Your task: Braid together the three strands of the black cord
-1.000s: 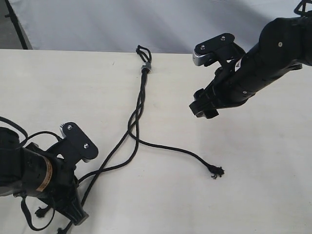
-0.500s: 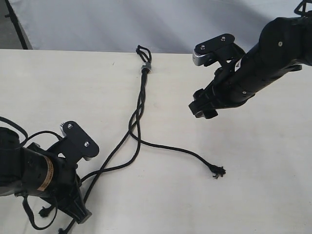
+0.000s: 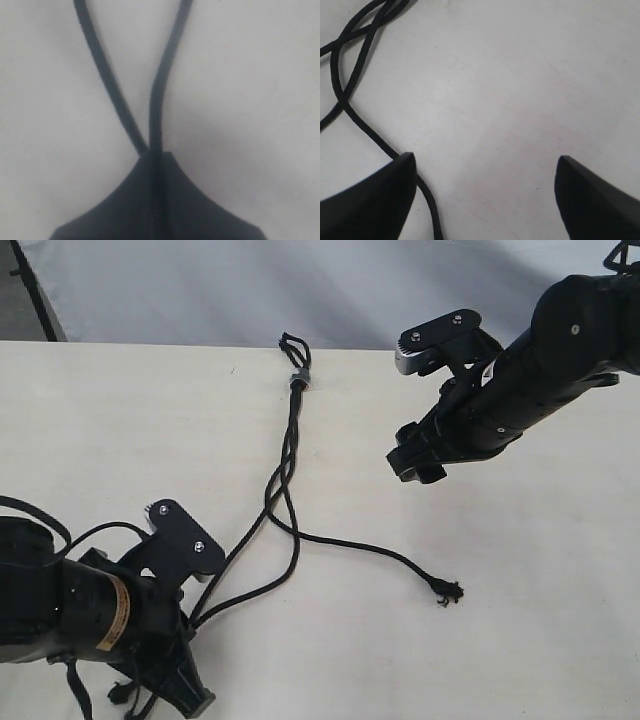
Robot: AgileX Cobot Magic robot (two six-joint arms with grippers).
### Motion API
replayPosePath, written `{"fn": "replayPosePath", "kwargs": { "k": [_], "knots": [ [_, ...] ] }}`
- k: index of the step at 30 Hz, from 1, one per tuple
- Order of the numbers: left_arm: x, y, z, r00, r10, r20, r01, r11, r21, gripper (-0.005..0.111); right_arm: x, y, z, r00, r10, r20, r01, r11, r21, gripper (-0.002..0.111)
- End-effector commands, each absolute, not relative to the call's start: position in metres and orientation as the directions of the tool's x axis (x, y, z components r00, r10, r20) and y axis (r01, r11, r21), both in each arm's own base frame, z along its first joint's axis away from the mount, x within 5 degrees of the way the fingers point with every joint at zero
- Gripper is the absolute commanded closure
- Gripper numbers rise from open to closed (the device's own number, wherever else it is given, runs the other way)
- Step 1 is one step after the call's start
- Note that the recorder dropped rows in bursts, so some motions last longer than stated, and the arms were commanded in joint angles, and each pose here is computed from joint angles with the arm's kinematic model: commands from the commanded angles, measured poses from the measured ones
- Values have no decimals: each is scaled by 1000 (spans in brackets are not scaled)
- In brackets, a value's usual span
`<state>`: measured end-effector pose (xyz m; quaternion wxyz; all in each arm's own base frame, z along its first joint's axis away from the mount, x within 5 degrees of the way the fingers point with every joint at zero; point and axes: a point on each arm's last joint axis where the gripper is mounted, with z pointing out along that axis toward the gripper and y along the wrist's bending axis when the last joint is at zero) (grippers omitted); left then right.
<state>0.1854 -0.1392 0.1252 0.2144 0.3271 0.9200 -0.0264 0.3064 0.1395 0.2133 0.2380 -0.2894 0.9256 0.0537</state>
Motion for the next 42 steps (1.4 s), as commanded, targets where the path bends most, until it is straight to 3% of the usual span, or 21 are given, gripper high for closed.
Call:
{"fn": "replayPosePath", "kwargs": {
  "k": [1,8,17,22,26,31,39,42],
  "knots": [
    [190,-125,127,-750,585,-307,562,810,170,107,306,139,216,-713,-515,-476,-567,822,-41,36],
    [201,-118,124,-771,522,-365,516,848,124,107,306,139,216,-712,-516,-476,-568,822,-42,36],
    [195,-127,99,-811,496,-310,504,861,58,107,306,139,216,-709,-517,-480,-569,821,-44,36],
    [179,-171,117,-749,544,-379,585,811,10,107,306,139,217,-700,-526,-483,-578,815,-51,36],
    [167,-211,137,-584,691,-426,743,667,62,107,306,139,216,-702,-527,-479,-578,814,-50,36],
    [195,-180,143,-664,668,-336,648,738,188,107,305,139,216,-707,-530,-468,-580,814,-46,36],
    [215,-132,158,-733,526,-431,508,845,166,107,305,139,216,-702,-534,-472,-583,811,-50,36],
    [216,-115,153,-771,488,-410,462,871,168,107,305,139,216,-702,-534,-472,-583,811,-50,36]
  ]
}}
